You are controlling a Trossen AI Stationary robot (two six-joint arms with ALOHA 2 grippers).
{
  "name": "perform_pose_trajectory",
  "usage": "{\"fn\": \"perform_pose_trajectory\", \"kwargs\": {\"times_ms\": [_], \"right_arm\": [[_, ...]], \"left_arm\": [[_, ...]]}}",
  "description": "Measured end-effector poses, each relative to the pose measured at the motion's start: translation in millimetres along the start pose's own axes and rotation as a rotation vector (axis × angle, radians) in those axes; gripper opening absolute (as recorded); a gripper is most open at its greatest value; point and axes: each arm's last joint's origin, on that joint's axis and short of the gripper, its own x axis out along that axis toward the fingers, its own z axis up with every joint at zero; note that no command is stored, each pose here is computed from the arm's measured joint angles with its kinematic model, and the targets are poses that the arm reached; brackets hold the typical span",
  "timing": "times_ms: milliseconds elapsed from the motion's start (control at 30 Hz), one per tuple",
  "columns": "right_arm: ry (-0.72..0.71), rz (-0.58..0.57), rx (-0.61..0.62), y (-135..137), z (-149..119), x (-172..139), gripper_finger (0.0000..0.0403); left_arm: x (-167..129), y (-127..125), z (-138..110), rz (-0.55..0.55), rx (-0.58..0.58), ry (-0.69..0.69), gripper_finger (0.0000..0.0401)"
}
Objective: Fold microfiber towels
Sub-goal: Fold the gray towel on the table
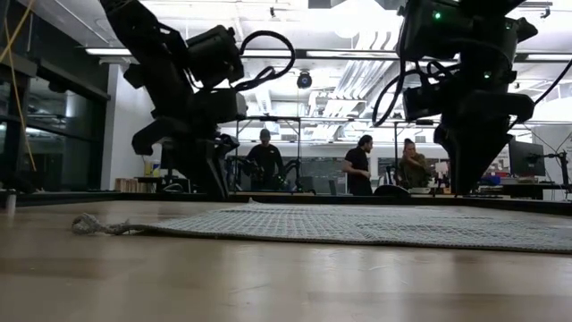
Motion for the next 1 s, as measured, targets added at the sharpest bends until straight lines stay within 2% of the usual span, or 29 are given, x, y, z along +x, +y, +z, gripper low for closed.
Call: {"fn": "perform_pose_trajectory", "kwargs": {"times_ms": [233, 467, 567, 800, 1000], "right_arm": [[-0.012, 0.007, 0.001, 0.6, 1.1, -0.1, 0.0126], [-0.011, 0.007, 0.000, 0.6, 1.1, -0.1, 0.0126], [-0.011, 0.006, -0.001, 0.7, 1.0, -0.1, 0.0126], [-0.014, -0.003, -0.058, 0.5, 1.0, -0.1, 0.0126], [-0.003, -0.009, -0.094, 0.0, -0.1, -0.1, 0.0126]], "left_arm": [[-12.0, 4.4, 17.6, -0.020, -0.044, 0.043, 0.0059], [-16.9, 6.4, 24.7, -0.016, -0.090, 0.050, 0.0137], [-12.0, 6.5, 22.2, -0.008, -0.095, 0.080, 0.0157], [3.9, 10.0, 24.0, -0.005, -0.094, 0.229, 0.0161], [6.9, 14.9, 37.8, 0.004, -0.070, 0.205, 0.0161]]}}
